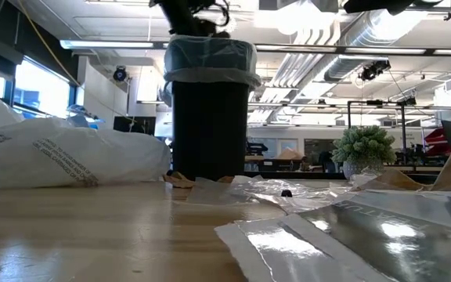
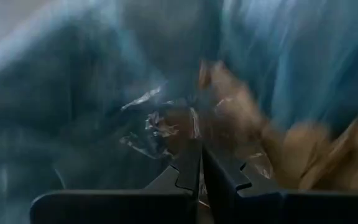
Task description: Place trash/remove bag and relplace
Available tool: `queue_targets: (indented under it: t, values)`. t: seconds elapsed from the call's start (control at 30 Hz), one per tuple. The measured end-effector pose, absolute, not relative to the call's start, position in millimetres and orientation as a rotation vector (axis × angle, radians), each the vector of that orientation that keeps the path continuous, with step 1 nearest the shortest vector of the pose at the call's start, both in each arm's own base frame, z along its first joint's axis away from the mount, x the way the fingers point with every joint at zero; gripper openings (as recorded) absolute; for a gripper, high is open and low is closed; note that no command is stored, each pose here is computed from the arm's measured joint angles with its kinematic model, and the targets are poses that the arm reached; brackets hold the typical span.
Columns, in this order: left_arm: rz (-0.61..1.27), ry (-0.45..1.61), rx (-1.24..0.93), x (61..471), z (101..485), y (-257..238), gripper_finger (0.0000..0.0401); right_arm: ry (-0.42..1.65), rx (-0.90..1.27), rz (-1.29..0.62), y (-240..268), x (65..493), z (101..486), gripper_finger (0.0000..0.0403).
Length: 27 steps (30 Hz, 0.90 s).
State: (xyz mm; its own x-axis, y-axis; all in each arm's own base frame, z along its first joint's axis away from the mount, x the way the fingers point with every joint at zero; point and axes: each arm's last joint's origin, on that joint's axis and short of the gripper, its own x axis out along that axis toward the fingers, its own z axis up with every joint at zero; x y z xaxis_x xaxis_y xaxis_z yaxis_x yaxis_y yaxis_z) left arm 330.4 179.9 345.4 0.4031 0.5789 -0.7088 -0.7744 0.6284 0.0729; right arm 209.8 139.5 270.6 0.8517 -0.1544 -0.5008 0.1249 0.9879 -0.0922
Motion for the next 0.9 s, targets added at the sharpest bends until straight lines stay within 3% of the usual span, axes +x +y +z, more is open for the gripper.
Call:
queue_targets:
  t: [0.13,0.3,0.6,0.77,0.9]
  values:
    - [0.837,0.862,-0.303,329,335,177,0.0001,0.532,-0.057,-0.147,140,210,270,0.0181]
    - [0.753,0.821,-0.298,334,340,172,0.0,0.533,-0.061,-0.146,140,210,270,0.0181]
    - [0.762,0.637,-0.101,331,402,146,0.0,0.541,-0.077,-0.149,139,209,270,0.0181]
    - [0.668,0.553,-0.03,325,434,105,0.0,0.549,-0.091,-0.129,143,206,269,0.0181]
    - [0.484,0.613,-0.031,323,435,52,0.0,0.563,-0.095,-0.096,151,198,268,0.0181]
